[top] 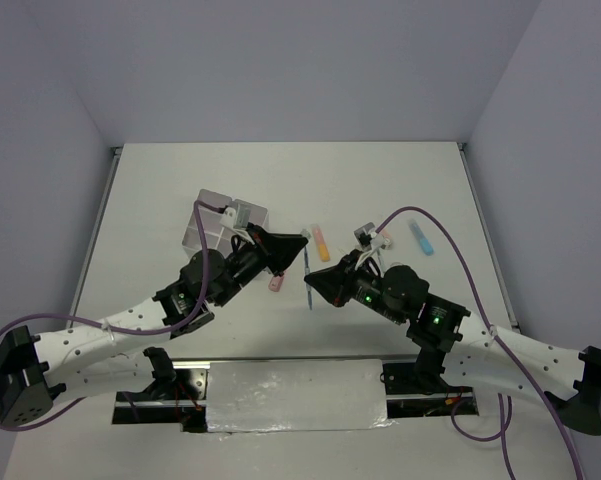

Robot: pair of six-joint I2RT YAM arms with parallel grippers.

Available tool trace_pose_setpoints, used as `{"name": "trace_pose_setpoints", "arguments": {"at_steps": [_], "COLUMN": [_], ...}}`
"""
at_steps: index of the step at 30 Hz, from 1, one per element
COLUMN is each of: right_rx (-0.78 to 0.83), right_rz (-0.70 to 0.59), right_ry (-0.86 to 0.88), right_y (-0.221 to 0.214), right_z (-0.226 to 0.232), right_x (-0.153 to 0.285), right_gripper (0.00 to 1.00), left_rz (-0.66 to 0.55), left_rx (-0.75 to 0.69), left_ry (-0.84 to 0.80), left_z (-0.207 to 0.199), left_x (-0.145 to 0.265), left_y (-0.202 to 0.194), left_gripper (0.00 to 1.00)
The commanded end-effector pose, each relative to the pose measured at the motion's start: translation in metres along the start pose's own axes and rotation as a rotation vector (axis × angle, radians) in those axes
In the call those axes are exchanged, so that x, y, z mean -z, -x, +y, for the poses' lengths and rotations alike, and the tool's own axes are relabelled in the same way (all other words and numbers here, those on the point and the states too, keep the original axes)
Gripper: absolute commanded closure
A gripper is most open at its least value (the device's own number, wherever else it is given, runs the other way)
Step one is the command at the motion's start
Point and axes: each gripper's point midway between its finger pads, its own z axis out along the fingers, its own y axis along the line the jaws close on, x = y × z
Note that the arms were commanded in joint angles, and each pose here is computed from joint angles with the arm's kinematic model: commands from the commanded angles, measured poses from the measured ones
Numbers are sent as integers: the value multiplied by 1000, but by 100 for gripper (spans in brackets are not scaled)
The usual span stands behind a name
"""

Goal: Sort the stationery into containers
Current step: Close the pen cap on the pen.

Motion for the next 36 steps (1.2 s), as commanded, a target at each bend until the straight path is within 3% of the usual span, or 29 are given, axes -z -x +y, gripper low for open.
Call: {"name": "trace_pose_setpoints", "arguments": {"at_steps": [1, 17, 36], "right_rx": [2, -2, -17], "right_rz": [-72, -89, -183], "right_ry": [24, -12, 78], "right_y": [28, 33, 68], "right_z": [16, 12, 38], "right_x": [1, -4, 8], "right_gripper": [100, 100, 100], "left_rz": [-46, -33, -13], "left_rx": [18, 48, 11], "left_ry": [-58, -78, -30], "left_z": [-13, -15, 1], "left_x": [1, 0, 2], "left_y": [10, 3, -7], "left_gripper": [100, 100, 100]}}
